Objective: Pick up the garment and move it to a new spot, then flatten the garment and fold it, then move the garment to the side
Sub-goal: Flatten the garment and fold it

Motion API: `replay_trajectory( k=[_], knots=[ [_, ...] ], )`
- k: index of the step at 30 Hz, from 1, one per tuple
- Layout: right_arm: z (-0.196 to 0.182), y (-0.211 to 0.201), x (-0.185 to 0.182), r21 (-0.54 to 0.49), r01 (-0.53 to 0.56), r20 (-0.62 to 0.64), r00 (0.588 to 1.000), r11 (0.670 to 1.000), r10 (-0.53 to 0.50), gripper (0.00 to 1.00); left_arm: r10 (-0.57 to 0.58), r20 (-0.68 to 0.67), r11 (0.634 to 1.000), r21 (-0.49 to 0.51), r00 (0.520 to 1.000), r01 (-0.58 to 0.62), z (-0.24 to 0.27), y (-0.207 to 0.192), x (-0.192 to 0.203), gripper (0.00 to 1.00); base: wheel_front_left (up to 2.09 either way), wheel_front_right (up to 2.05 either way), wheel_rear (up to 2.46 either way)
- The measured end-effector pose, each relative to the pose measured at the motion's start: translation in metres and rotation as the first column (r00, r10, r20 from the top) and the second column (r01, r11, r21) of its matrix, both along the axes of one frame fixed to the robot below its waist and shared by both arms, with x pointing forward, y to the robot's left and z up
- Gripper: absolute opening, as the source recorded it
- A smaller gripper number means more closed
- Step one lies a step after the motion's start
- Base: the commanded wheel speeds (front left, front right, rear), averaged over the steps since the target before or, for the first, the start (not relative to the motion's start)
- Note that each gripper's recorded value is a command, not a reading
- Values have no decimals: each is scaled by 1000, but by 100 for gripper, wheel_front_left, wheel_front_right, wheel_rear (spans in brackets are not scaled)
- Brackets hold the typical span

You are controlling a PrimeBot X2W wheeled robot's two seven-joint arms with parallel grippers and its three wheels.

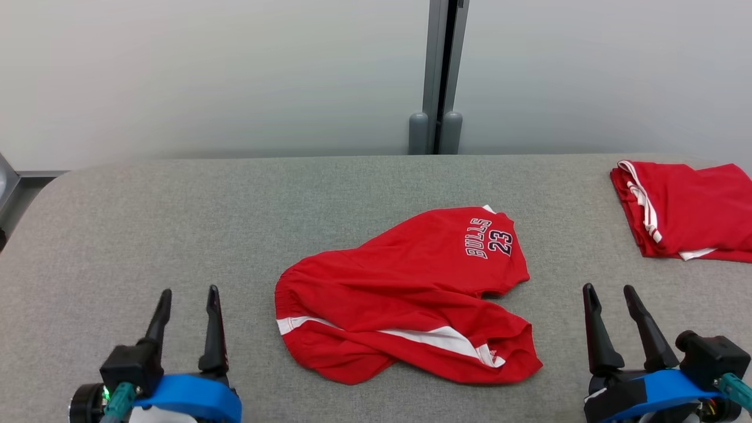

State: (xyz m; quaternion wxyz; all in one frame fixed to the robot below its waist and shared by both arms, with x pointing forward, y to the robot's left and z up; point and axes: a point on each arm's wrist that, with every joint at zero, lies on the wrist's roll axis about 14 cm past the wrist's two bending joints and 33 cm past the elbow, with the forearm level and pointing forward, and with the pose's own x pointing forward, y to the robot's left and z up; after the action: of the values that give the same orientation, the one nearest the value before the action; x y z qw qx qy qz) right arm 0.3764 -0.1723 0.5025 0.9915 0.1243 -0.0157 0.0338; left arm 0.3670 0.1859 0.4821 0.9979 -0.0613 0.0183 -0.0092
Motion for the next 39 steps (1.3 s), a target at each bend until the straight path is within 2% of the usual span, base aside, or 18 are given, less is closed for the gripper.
replay_trajectory(
  k=[4, 11, 20, 39],
  knots=[
    [0, 5, -3, 3, -17, -6, 1000, 1000, 17, 100, -35, -16, 999, 7, 999, 35, -8, -4, -14, 100, 0, 0, 0],
    [-6, 14, -8, 5, -44, -28, 999, 999, 44, 100, -22, -48, 1000, 1, 999, 22, -20, 2, -25, 100, 0, 0, 0],
    [-14, 11, -12, 3, -36, -59, 998, 999, 36, 100, -22, -36, 999, 28, 999, 23, -17, 4, -23, 100, 0, 0, 0],
    [-22, 10, -12, 8, -34, -86, 996, 999, 35, 100, -86, -85, 996, -2, 993, 86, -31, -15, -9, 100, 0, 0, 0]
  ],
)
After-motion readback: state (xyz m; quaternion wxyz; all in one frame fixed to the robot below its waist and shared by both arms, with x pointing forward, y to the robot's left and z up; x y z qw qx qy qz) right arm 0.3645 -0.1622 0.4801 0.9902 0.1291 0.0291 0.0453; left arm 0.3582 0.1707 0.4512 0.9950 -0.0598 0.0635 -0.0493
